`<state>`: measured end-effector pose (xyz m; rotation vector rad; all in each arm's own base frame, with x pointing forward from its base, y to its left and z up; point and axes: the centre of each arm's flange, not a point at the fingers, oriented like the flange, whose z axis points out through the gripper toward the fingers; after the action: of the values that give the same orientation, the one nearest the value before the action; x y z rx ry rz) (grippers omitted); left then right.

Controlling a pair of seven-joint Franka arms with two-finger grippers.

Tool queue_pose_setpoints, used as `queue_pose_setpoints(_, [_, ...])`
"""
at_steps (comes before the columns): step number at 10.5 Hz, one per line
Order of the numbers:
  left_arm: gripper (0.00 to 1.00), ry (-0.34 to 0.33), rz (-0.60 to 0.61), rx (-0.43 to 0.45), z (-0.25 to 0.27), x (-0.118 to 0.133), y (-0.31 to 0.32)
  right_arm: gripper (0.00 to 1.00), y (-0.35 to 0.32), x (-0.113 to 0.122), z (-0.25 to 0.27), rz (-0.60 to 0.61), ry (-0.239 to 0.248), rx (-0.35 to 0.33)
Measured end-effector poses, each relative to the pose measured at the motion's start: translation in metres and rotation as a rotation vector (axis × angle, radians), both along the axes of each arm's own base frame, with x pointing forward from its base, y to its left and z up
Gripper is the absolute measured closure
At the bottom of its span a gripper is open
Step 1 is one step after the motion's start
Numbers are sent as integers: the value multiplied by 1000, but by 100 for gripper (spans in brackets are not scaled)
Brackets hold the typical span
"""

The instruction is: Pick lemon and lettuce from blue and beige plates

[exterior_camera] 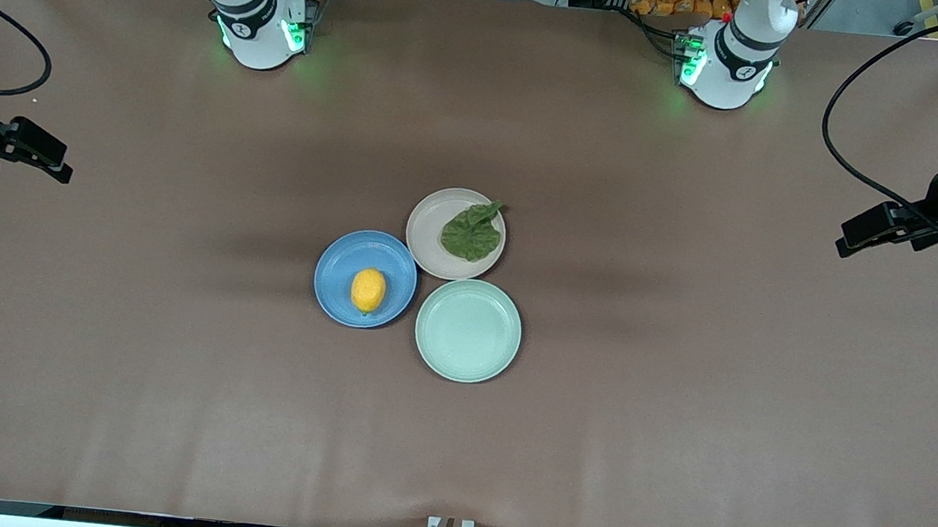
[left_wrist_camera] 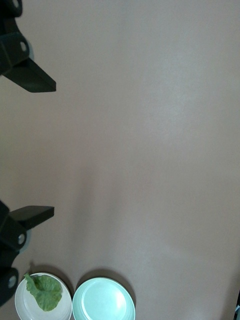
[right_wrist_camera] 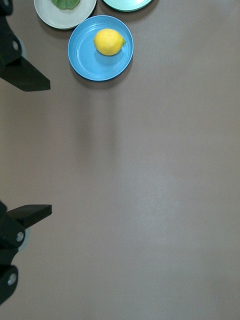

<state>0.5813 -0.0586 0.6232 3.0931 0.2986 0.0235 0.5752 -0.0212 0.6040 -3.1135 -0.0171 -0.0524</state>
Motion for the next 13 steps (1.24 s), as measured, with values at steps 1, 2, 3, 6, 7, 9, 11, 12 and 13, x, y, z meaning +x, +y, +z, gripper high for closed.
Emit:
queue_pose_setpoints(1, [0,0,0,0,0,0,0,0,0,0,0,0,0,0])
queue_pose_setpoints(2, [0,0,0,0,0,0,0,0,0,0,0,0,0,0])
queue_pose_setpoints(3, [0,0,0,0,0,0,0,0,0,0,0,-1,-1,0])
queue_pose_setpoints(6, [0,0,0,0,0,0,0,0,-1,0,2,-3,-5,3])
queue_pose_setpoints(7, [0,0,-1,0,0,0,-1,0,-2,0,3,-4,-6,4])
queue_pose_setpoints(9, [0,0,-18,-2,0,-1,-9,0,-3,0,2,-7,-4,5])
queue_pose_setpoints(11, [0,15,-64,-32,-6,-3,-38,0,-10,0,1,-19,1,5])
queue_pose_setpoints(12, [0,28,-94,-45,-12,-4,-58,0,-12,1,-2,-22,8,6])
queue_pose_setpoints(13, [0,43,-118,-57,-18,-6,-80,0,-12,2,-7,-22,19,7])
